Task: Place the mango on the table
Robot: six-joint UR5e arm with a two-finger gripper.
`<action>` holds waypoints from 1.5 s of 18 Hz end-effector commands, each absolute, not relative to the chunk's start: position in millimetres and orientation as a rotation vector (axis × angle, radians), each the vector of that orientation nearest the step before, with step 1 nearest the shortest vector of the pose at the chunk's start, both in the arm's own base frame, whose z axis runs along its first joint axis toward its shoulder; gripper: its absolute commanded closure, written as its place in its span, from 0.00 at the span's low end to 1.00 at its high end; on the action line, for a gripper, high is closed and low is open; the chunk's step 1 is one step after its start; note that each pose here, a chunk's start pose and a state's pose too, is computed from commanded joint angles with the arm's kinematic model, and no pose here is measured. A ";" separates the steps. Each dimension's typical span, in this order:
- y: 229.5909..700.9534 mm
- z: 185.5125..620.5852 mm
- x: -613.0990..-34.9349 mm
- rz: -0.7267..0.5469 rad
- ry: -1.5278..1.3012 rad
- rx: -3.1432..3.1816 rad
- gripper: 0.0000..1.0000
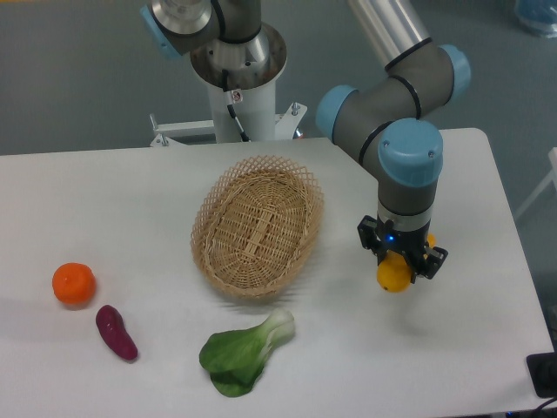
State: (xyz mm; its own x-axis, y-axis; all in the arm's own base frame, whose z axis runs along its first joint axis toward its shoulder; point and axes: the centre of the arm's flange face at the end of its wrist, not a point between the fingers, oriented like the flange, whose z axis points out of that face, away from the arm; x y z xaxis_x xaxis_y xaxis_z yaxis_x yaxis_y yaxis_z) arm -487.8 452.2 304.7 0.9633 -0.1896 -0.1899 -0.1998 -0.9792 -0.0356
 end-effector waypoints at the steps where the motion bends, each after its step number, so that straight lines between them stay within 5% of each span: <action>1: 452.0 303.9 -487.4 0.286 0.304 -3.060 0.45; 15: 454.2 304.7 -489.7 0.290 0.303 -3.061 0.44; 27: 410.2 255.1 -484.7 0.259 0.439 -3.081 0.45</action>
State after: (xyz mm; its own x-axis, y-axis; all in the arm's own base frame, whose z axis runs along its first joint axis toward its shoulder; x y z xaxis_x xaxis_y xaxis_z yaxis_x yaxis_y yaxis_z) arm -484.7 410.2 255.1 0.9466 -0.2760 -0.1664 -0.2792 -0.9602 0.0046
